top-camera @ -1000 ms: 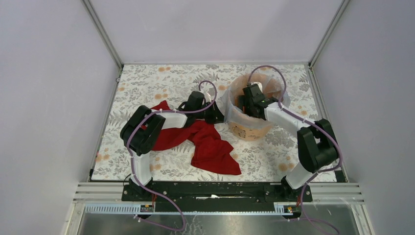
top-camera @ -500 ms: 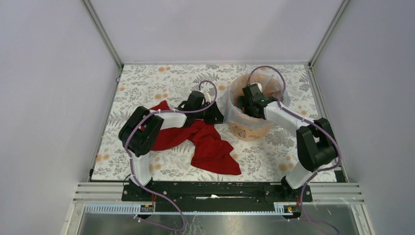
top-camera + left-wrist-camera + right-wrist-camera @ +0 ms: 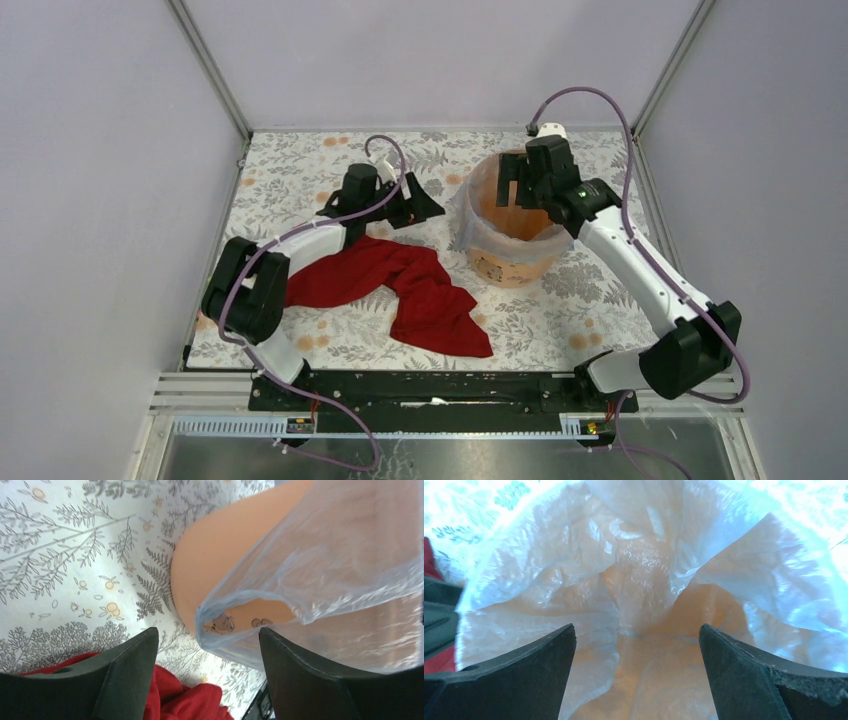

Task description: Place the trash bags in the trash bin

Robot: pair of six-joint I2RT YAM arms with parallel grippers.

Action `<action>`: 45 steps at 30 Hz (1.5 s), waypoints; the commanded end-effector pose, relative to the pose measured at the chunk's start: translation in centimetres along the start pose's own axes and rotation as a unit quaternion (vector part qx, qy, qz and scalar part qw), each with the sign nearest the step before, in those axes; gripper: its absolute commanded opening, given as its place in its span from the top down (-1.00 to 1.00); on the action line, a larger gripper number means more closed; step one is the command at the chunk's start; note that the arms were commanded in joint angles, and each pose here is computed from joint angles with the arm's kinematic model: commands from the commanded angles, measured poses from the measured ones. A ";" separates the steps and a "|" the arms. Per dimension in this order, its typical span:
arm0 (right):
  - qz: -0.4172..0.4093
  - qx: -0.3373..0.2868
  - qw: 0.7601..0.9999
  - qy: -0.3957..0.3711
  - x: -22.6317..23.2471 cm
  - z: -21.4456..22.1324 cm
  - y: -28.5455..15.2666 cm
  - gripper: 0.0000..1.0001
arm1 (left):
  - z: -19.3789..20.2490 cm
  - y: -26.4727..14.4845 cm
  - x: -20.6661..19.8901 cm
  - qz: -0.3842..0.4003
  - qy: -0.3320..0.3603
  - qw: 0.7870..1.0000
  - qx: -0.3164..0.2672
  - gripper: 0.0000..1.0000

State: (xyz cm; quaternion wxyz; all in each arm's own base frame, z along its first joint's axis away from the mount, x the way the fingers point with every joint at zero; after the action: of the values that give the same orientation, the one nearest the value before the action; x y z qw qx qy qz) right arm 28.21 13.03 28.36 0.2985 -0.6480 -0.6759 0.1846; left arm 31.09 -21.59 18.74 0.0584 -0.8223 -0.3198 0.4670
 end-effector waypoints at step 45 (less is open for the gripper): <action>-0.130 -0.167 0.976 0.056 -1.3 -4.9 -15.6 -0.99 | -1.3 18.0 -6.5 0.264 -0.156 0.952 0.007 -0.60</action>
State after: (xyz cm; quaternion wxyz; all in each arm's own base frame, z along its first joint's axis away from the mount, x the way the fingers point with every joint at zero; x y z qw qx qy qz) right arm 20.39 10.20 39.73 0.2636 -0.6063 -0.7499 0.0219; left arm 34.57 -37.66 14.57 -0.0703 -0.7765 -0.1168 0.6151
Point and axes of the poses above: each gripper's point midway between its finger pads, its own y axis out along the fingers, its own x axis along the line the jaws close on, z = x × y, the point moved 10 cm from there along -y, back along the fingers, and after that the axes turned 6 degrees about y, right-handed, at the moved point
